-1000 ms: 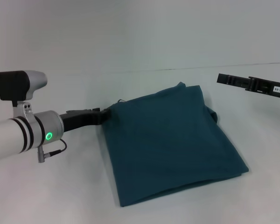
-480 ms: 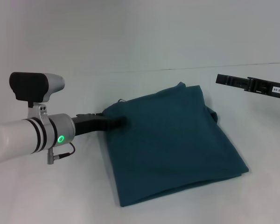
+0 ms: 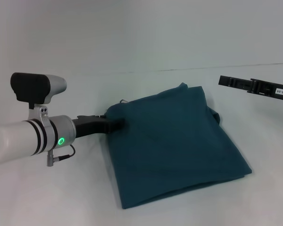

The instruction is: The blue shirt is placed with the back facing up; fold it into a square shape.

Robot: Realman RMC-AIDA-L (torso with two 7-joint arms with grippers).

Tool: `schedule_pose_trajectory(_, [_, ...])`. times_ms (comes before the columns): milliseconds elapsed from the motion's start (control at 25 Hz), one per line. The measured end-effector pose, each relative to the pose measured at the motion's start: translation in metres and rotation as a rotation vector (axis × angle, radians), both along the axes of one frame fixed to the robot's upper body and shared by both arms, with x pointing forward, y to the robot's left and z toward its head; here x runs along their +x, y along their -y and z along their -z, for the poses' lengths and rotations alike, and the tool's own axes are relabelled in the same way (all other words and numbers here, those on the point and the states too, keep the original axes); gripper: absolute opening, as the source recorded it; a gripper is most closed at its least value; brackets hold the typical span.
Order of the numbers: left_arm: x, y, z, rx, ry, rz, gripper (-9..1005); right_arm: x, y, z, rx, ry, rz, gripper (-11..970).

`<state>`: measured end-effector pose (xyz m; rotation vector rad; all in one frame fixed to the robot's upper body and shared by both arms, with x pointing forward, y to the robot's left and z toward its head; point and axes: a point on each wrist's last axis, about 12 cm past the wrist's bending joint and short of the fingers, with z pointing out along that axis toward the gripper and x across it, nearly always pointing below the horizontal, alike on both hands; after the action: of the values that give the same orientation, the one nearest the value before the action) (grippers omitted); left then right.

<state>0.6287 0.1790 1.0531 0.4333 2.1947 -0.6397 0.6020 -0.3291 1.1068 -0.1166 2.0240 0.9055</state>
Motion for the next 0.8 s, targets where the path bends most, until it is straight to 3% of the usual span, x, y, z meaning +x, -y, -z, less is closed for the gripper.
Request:
schedule_pose_trajectory(280, [0.0004, 0.0000, -0.0004, 0.000, 0.002, 0.000, 510, -0.0005, -0.0003, 0.0007, -0.002, -0.002, -0.003, 840])
schedule_pose_trajectory(720, [0.0040, 0.0015, -0.0049, 0.000, 0.016, 0.001, 44, 0.0005, -0.0049, 0.0008, -0.003, -0.003, -0.016, 841])
schedule_pose_trajectory(800, [0.0050, 0.0018, -0.0061, 0.000, 0.019, 0.001, 35, 0.0007, -0.0067, 0.0010, -0.002, -0.003, -0.019, 841])
